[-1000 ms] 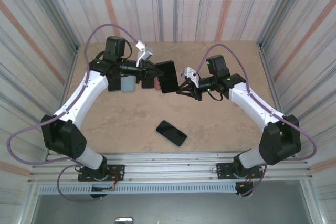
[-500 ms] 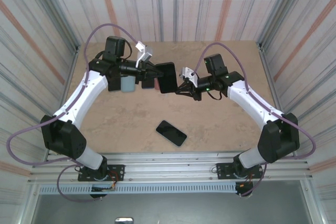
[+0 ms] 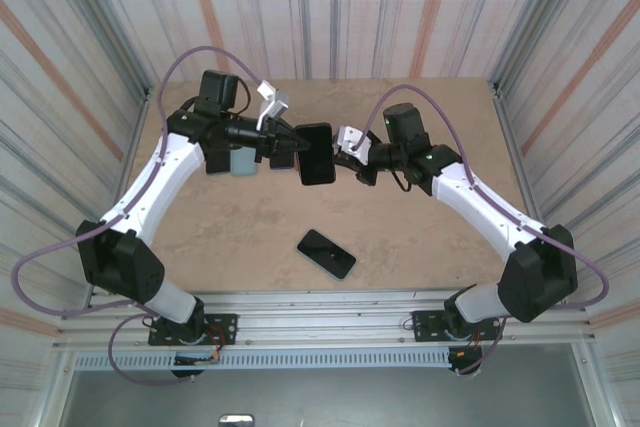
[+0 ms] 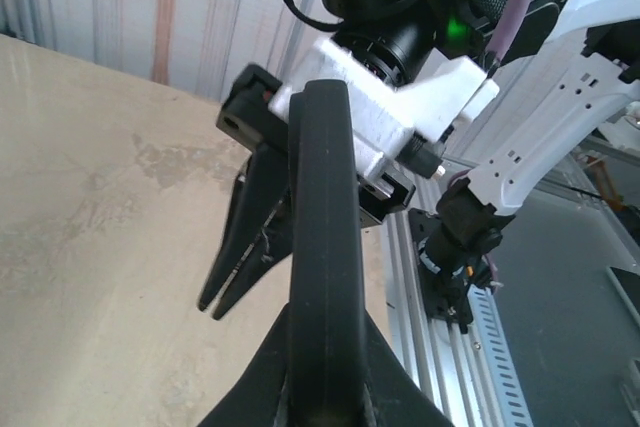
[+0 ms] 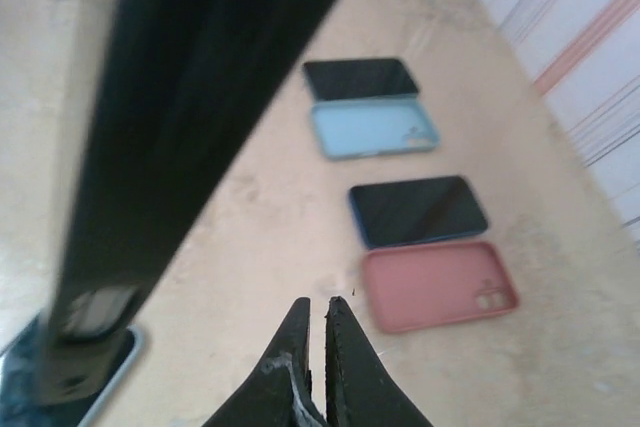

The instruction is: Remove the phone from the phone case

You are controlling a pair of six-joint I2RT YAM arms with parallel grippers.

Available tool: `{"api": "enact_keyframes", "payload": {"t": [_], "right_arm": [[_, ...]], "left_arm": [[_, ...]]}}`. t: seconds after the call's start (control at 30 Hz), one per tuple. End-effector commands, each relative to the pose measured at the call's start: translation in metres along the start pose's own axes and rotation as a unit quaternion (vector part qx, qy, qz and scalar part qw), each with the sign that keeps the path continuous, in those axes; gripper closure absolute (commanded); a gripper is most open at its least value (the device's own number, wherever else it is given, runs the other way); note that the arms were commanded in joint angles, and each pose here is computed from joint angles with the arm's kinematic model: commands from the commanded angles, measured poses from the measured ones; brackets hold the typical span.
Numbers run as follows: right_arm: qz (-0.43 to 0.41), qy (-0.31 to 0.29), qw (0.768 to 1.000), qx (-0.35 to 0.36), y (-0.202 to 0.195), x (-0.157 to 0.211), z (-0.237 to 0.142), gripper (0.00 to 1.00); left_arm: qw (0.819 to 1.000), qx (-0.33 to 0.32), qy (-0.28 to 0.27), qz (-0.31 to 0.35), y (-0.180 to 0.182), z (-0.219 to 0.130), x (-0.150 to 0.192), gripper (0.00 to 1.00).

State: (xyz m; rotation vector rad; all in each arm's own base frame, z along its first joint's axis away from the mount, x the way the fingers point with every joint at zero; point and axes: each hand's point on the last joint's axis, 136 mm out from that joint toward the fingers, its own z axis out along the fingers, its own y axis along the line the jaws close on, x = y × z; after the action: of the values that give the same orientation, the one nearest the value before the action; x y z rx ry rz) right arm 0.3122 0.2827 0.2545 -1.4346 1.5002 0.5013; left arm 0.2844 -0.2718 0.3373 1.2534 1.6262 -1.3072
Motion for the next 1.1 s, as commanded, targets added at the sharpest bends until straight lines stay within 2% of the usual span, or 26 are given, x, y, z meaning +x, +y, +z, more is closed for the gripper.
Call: {"api": "enact_keyframes", "payload": {"t": [0.0, 0.1, 0.2, 0.37, 0.6, 1.07], "right_arm": [[-0.029, -0.051, 0.998, 0.028, -0.006, -0.029, -0.010, 0.89], [-0.018, -0.068, 0.998, 0.008, 0.000, -0.035, -0.012, 0.88], [-0.005, -0.058, 0.998, 0.004, 0.001, -0.028, -0.012, 0.85], [0.035, -0.044, 0.998, 0.001, 0.007, -0.012, -0.021, 0.72], [0.082, -0.046, 0.995, -0.039, 0.031, 0.001, -0.028, 0.63], [0.092, -0.084, 0.991, -0.056, 0.021, -0.013, -0.020, 0.64]], "left_arm": [[0.999, 0.037, -0.020, 0.013, -0.024, -0.003, -0.018, 1.00], [0.999, 0.031, -0.020, 0.016, -0.022, -0.003, -0.019, 1.00], [0.999, 0.022, -0.024, 0.019, -0.020, -0.005, -0.022, 1.00], [0.999, -0.008, -0.046, 0.014, -0.013, -0.016, -0.031, 1.00], [0.998, 0.000, -0.063, 0.005, -0.013, -0.021, -0.039, 1.00], [0.997, 0.015, -0.073, 0.005, -0.015, -0.020, -0.041, 1.00]]}}
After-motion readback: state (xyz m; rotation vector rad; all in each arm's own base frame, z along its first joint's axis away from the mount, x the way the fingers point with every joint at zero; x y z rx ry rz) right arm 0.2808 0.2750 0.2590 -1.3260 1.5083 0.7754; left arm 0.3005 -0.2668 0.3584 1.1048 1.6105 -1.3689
